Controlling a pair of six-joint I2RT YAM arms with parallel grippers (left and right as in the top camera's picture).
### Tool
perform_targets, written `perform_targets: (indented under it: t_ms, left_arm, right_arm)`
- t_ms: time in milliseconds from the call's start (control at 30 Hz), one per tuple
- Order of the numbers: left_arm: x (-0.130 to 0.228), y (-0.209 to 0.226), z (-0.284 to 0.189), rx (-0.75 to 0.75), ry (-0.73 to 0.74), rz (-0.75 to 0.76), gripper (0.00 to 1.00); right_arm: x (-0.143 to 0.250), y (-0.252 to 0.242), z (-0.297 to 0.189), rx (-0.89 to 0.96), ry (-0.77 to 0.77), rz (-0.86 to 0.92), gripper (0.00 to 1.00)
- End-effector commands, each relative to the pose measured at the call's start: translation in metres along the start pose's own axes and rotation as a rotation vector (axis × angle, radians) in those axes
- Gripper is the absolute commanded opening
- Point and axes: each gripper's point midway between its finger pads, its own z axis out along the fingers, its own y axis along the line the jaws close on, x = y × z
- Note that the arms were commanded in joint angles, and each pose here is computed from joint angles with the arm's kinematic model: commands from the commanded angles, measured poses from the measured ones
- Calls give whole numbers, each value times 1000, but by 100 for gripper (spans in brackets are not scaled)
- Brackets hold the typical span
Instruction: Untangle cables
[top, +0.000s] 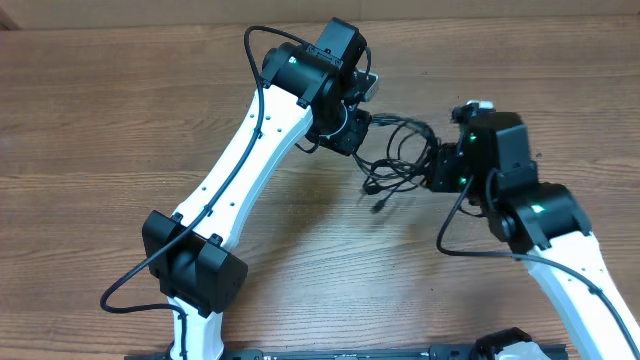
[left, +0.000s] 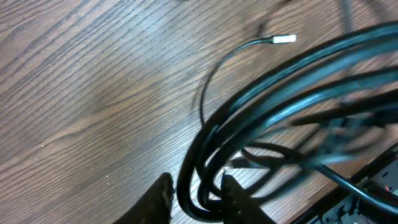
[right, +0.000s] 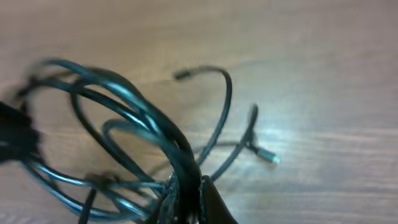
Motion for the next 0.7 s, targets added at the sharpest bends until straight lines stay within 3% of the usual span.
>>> perform_targets:
  t_ms: [0, 33, 67, 100, 133, 433, 667]
  left_arm:
    - [-1, 6, -4, -25, -6, -4, 55]
    - [-1, 6, -4, -25, -5, -4, 63]
    - [0, 6, -4, -25, -4, -5, 85]
    - [0, 6, -4, -25, -3, -5, 96]
    - [0, 6, -4, -25, -1, -6, 100]
    - [7, 6, -4, -24, 25, -12, 100]
    - [7, 6, -4, -25, 28, -13, 100]
  right_arm:
    - [-36, 4, -34, 5, -142, -3, 4]
    - [-38, 4, -37, 2, -151, -3, 4]
    - [-41, 5, -40, 2, -165, -3, 4]
    - [-42, 4, -41, 4, -171, -3, 4]
    - [-43, 2, -42, 19, -177, -2, 4]
    - [-41, -4, -42, 53, -172, 1, 4]
    - [-18, -23, -20, 155, -53, -2, 7]
